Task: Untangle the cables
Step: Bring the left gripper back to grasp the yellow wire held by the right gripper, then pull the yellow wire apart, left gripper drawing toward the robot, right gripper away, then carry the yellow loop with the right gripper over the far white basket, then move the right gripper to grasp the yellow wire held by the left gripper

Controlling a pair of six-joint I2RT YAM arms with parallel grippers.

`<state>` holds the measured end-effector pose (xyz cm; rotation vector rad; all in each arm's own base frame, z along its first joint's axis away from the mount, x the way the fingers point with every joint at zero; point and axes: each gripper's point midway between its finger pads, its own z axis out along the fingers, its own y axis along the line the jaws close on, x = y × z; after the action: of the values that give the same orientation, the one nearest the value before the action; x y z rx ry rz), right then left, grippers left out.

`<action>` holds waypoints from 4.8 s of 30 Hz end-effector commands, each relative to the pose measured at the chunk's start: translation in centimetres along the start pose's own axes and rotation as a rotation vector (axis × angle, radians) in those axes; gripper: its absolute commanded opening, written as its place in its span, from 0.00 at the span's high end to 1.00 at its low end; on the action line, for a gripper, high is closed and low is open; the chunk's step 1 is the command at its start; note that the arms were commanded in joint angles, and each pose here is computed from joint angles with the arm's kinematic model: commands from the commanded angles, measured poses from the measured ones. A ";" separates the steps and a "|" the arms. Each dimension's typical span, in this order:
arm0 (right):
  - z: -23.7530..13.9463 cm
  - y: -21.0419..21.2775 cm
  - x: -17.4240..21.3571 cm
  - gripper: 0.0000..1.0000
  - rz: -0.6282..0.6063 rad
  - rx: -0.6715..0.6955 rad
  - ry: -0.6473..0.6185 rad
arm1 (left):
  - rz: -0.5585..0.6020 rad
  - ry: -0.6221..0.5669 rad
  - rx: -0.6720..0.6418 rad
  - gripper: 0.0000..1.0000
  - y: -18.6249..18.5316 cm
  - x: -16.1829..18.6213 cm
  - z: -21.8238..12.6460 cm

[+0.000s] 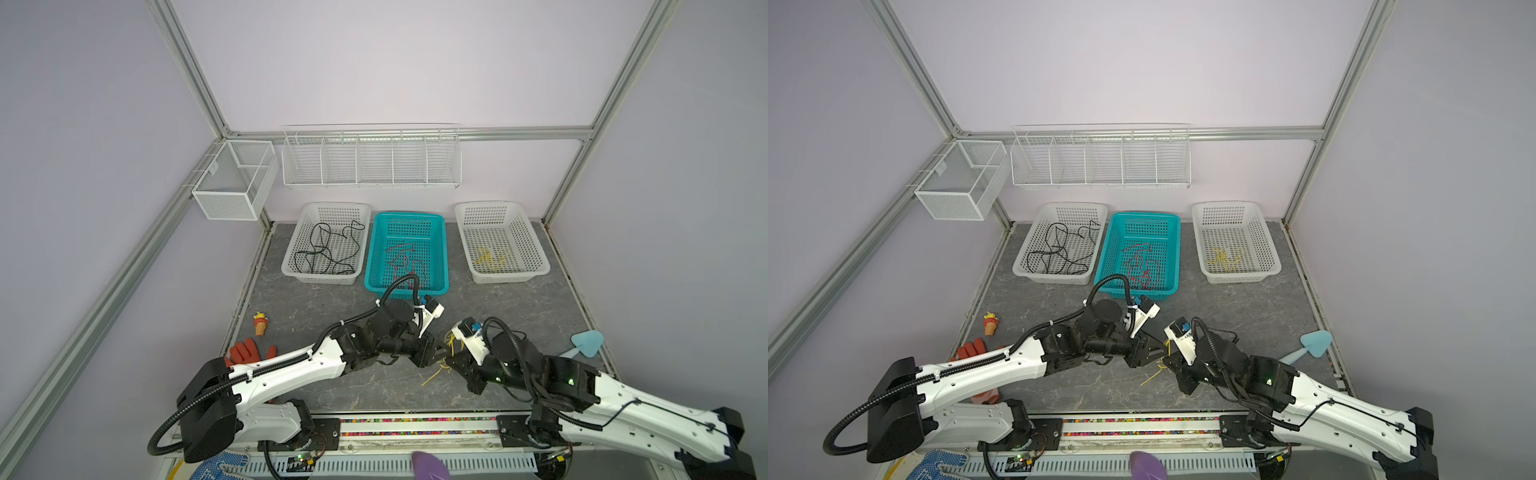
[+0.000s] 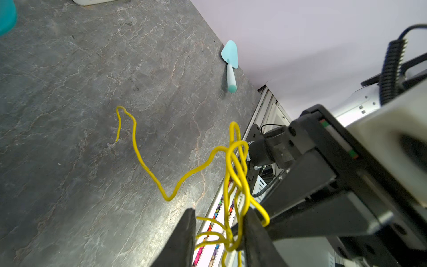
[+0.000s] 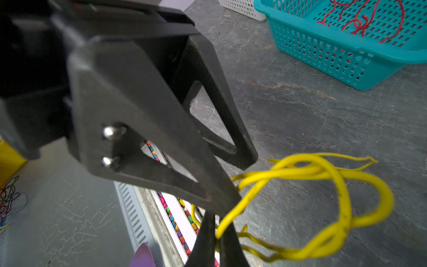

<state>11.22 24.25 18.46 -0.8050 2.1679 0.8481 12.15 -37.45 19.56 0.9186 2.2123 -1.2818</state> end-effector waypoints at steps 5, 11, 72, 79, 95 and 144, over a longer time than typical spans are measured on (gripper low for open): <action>-0.4 0.8 -0.6 0.93 -0.016 -0.035 -0.007 | 0.040 0.001 -0.058 0.74 0.5 -0.3 0.0; -0.6 0.9 -0.4 0.93 -0.020 -0.038 -0.002 | 0.041 -0.010 -0.082 0.91 1.1 -0.2 -0.2; -6.6 -9.1 1.0 0.94 0.261 0.494 -0.091 | -0.162 -0.825 -0.780 1.00 5.4 -5.4 -33.0; -7.1 -8.5 -1.3 0.94 0.254 0.455 -0.138 | -0.080 -0.627 -0.830 1.00 7.2 -4.4 -29.6; -6.8 -15.5 -14.4 0.94 0.483 0.529 -0.270 | 0.033 -0.432 -0.651 1.00 7.8 -2.2 -22.8; 4.8 -2.0 -12.3 0.45 0.012 -0.252 0.010 | 0.055 -0.277 -0.505 1.00 7.1 -1.2 -18.6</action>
<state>24.15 29.55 26.55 -0.7510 2.1026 1.1289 17.98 -18.82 25.44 0.5224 2.1177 -0.6994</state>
